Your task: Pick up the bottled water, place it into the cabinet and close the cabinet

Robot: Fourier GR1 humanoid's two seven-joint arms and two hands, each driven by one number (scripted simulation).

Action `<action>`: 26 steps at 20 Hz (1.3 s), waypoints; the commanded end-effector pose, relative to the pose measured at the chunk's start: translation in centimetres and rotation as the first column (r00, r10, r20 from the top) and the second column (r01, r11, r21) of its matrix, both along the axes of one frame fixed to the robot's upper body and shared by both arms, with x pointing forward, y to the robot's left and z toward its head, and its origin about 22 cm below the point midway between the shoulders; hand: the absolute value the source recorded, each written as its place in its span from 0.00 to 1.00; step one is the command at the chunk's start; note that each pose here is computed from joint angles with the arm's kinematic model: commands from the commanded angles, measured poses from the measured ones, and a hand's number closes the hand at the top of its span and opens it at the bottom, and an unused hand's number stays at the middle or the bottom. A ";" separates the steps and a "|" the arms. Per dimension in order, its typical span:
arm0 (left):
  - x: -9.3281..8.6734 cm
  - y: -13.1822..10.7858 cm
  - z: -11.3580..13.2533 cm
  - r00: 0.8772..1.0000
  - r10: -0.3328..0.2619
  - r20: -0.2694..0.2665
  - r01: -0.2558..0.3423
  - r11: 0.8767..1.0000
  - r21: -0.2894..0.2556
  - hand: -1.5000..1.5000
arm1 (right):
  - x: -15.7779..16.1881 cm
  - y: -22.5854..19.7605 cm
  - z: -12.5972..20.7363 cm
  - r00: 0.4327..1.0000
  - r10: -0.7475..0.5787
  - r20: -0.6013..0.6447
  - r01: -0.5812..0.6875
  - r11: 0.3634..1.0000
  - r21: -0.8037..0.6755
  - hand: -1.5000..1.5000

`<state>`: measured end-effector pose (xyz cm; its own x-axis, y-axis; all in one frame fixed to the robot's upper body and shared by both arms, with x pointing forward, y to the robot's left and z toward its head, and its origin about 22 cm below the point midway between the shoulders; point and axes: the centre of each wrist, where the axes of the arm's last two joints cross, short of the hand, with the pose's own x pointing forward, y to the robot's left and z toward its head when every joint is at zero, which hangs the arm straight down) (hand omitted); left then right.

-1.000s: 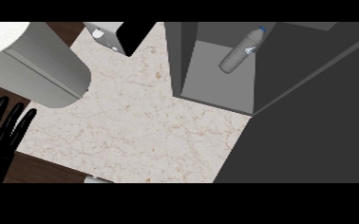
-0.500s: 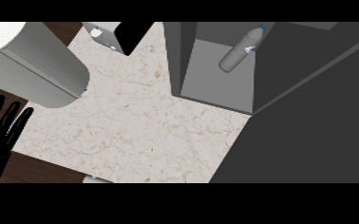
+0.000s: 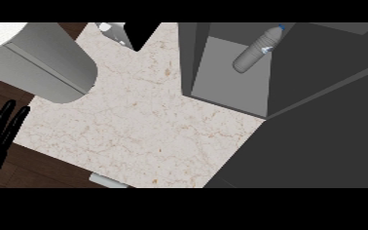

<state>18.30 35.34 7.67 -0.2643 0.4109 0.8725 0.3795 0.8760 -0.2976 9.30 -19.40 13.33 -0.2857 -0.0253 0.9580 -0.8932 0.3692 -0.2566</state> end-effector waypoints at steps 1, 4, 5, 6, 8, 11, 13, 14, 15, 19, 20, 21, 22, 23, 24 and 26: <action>0.1 0.0 0.1 1.000 -0.027 0.000 0.027 1.000 0.003 0.00 | 0.0 1.6 -0.7 0.994 0.001 -0.105 0.008 0.996 0.084 1.00; 0.1 0.2 0.0 1.000 -0.009 -0.001 0.009 1.000 -0.007 0.00 | 0.5 1.3 -0.4 0.995 -0.057 -0.080 0.063 0.995 0.077 1.00; 0.3 0.6 0.1 1.000 -0.005 0.000 0.005 1.000 0.008 0.00 | 1.0 1.3 -0.3 0.995 -0.081 -0.050 0.084 0.994 0.065 1.00; 0.4 0.6 0.4 1.000 -0.004 0.009 0.004 1.000 0.002 0.00 | 1.2 1.2 -0.1 0.996 -0.090 -0.023 0.091 0.995 0.032 1.00; 0.4 0.4 0.2 1.000 -0.023 -0.001 0.023 1.000 0.015 0.00 | 2.1 0.9 0.0 0.995 -0.103 0.013 0.104 0.994 -0.039 1.00; 0.6 0.6 0.4 1.000 -0.018 0.007 0.018 1.000 0.011 0.00 | 3.0 0.9 0.2 0.991 -0.127 0.044 0.130 0.988 -0.085 1.00; 0.8 0.6 0.4 1.000 -0.016 0.007 0.016 1.000 0.008 0.00 | 4.0 1.3 -0.1 0.989 -0.144 0.045 0.148 0.983 -0.109 1.00; 0.6 0.7 0.1 1.000 -0.007 0.005 0.007 1.000 0.005 0.00 | 4.5 1.3 -0.1 0.985 -0.167 0.042 0.171 0.977 -0.131 1.00; 0.6 0.5 0.1 1.000 -0.014 0.001 0.014 1.000 0.000 0.00 | 5.1 1.5 -0.3 0.983 -0.181 0.041 0.185 0.974 -0.134 1.00; 0.7 0.9 0.2 1.000 -0.010 -0.006 0.010 1.000 0.006 0.00 | 7.6 2.1 -0.4 0.972 -0.231 0.034 0.234 0.960 -0.155 1.00; 0.4 0.8 -0.3 1.000 -0.011 -0.015 0.011 1.000 0.001 0.00 | 8.1 2.3 -0.4 0.968 -0.252 0.021 0.252 0.955 -0.155 1.00; 0.6 1.0 -0.3 1.000 -0.004 -0.019 0.004 1.000 -0.004 0.00 | 8.7 2.8 -0.7 0.970 -0.244 0.008 0.241 0.955 -0.170 1.00; 0.8 0.7 -0.1 1.000 -0.013 -0.008 0.013 1.000 -0.015 0.00 | 9.7 3.0 -0.7 0.967 -0.254 0.005 0.251 0.952 -0.176 1.00; 0.6 0.7 -0.3 1.000 -0.011 -0.012 0.011 1.000 -0.010 0.00 | 10.4 3.5 -0.6 0.965 -0.263 0.001 0.260 0.951 -0.167 1.00; 0.8 1.2 0.1 1.000 -0.011 -0.006 0.011 1.000 0.002 0.00 | 11.0 4.0 -0.4 0.965 -0.264 -0.004 0.260 0.951 -0.168 1.00; 0.9 0.9 0.0 1.000 -0.014 -0.004 0.014 1.000 -0.007 0.00 | 12.6 4.9 -0.5 0.960 -0.279 -0.028 0.272 0.948 -0.163 1.00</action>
<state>19.00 36.25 7.57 -0.2516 0.4156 0.8741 0.3850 0.8716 -0.3035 19.00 -16.46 13.03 -0.2763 0.1788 0.9443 -0.8083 0.4883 -0.3289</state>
